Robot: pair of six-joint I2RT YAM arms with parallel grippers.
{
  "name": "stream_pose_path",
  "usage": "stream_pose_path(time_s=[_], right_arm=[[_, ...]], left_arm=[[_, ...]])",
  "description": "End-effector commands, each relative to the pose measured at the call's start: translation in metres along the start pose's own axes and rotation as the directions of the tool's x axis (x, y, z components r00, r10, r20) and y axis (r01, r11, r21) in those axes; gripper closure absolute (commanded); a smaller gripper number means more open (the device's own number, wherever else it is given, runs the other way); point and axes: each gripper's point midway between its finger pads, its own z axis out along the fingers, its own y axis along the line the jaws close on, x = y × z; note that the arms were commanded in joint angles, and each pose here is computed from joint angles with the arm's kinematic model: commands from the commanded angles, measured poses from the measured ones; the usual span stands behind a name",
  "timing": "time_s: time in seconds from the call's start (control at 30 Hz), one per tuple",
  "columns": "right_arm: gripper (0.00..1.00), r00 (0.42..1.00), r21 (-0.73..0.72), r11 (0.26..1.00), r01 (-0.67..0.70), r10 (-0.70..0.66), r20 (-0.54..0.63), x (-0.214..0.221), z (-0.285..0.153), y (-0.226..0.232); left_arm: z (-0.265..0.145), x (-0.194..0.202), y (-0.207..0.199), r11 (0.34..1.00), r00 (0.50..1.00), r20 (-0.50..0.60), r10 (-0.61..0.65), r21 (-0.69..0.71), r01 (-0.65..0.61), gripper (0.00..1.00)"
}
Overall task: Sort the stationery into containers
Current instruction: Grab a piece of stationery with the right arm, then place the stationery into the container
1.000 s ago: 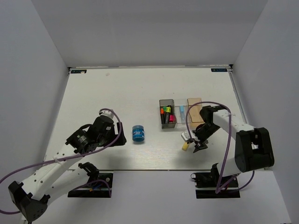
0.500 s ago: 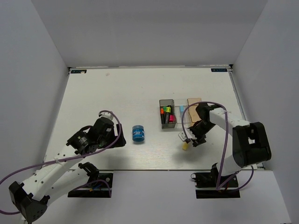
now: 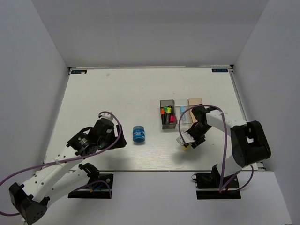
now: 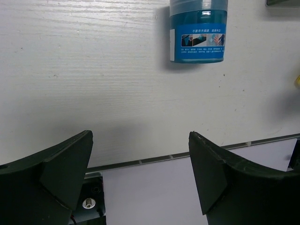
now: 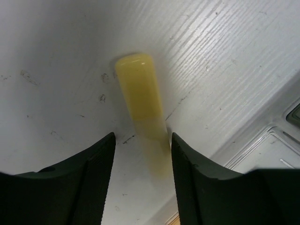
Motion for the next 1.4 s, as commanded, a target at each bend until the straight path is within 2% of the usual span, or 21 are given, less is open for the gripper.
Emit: stream_pose_path(time_s=[0.0,0.07,0.23,0.37,0.47,0.6,0.8,0.83,0.87,0.93,0.97,1.03,1.07,1.13,1.17,1.2,1.23,1.27,1.3,1.33,1.37], right_arm=[[0.48,0.858,-0.08,0.859,0.506,-0.511,-0.052,0.009,0.013,-0.005],[0.53,0.848,-0.09,0.85,0.519,-0.526,-0.068,0.011,0.021,0.003],[0.84,0.855,-0.133,0.856,0.5,-0.512,-0.08,0.016,0.032,0.024],[1.0,0.884,-0.118,0.883,0.453,-0.462,-0.063,0.009,0.029,0.031],[1.0,0.944,-0.054,0.943,0.329,-0.33,-0.011,-0.013,0.013,0.023],[1.0,0.98,0.057,0.986,0.158,-0.163,0.117,-0.055,-0.013,0.008],[1.0,0.942,0.135,0.991,0.001,-0.047,0.333,-0.12,-0.061,-0.002],[1.0,0.925,0.13,0.982,-0.136,0.079,0.371,-0.128,-0.072,-0.008],[1.0,0.925,0.196,0.967,-0.161,0.079,0.371,-0.127,-0.079,-0.027],[1.0,0.838,0.253,0.833,-0.491,0.374,0.396,-0.118,-0.102,-0.061],[1.0,0.792,0.297,0.759,-0.58,0.438,0.426,-0.114,-0.113,-0.079],[1.0,0.746,0.436,0.605,-0.666,0.55,0.376,-0.083,-0.135,-0.101],[1.0,0.649,0.455,0.467,-0.758,0.602,0.465,-0.08,-0.148,-0.119],[1.0,0.566,0.579,0.249,-0.776,0.679,0.467,-0.046,-0.173,-0.134],[1.0,0.461,0.544,0.129,-0.829,0.708,0.534,-0.043,-0.178,-0.141],[1.0,0.399,0.557,0.053,-0.829,0.753,0.523,-0.028,-0.176,-0.141],[1.0,0.328,0.571,-0.077,-0.817,0.753,0.57,-0.02,-0.194,-0.147],[1.0,0.233,0.544,-0.146,-0.826,0.791,0.566,-0.011,-0.183,-0.145],[1.0,0.164,0.569,-0.205,-0.797,0.832,0.53,0.005,-0.175,-0.14],[1.0,0.112,0.539,-0.28,-0.795,0.804,0.584,0.002,-0.189,-0.15],[1.0,0.029,0.518,-0.319,-0.794,0.831,0.555,0.014,-0.167,-0.153]], left_arm=[[0.0,0.001,0.0,1.0,1.0,0.011,-0.014,0.012,0.014,0.07],[0.002,0.004,0.001,1.0,1.0,0.005,-0.023,0.011,0.023,0.07],[0.006,0.007,0.0,0.999,0.999,-0.004,-0.033,0.022,0.033,0.07],[0.01,0.009,-0.002,0.999,0.999,-0.013,-0.035,0.032,0.036,0.07],[0.012,0.011,-0.005,0.999,0.999,-0.027,-0.035,0.041,0.036,0.07],[0.015,0.01,-0.008,0.999,0.999,-0.035,-0.032,0.043,0.034,0.07],[0.013,0.005,-0.017,0.997,0.999,-0.035,-0.024,0.068,0.026,0.07],[0.012,0.001,-0.021,0.997,0.999,-0.027,-0.022,0.078,0.024,0.07],[0.012,0.0,-0.02,0.997,0.999,-0.03,-0.022,0.074,0.024,0.06],[0.012,-0.007,-0.026,0.997,1.0,-0.023,-0.011,0.077,0.013,0.06],[0.012,-0.01,-0.028,0.997,1.0,-0.019,-0.01,0.078,0.012,0.06],[0.016,-0.016,-0.032,0.998,1.0,-0.029,0.004,0.063,-0.002,0.06],[0.012,-0.027,-0.04,0.997,1.0,-0.008,0.016,0.079,-0.015,0.06],[0.018,-0.033,-0.046,0.998,0.999,-0.02,0.034,0.061,-0.032,0.06],[0.016,-0.041,-0.051,0.997,0.999,-0.001,0.047,0.062,-0.047,0.04],[0.018,-0.043,-0.051,0.997,0.999,0.0,0.051,0.052,-0.051,0.04],[0.028,-0.043,-0.05,0.998,0.998,-0.023,0.06,0.023,-0.06,0.04],[0.026,-0.051,-0.057,0.997,0.998,-0.011,0.067,0.033,-0.067,0.03],[0.035,-0.048,-0.055,0.997,0.997,-0.041,0.071,0.003,-0.071,0.03],[0.036,-0.054,-0.059,0.997,0.997,-0.034,0.075,0.005,-0.075,0.03],[0.035,-0.058,-0.063,0.997,0.997,-0.031,0.076,0.004,-0.076,0.01]])
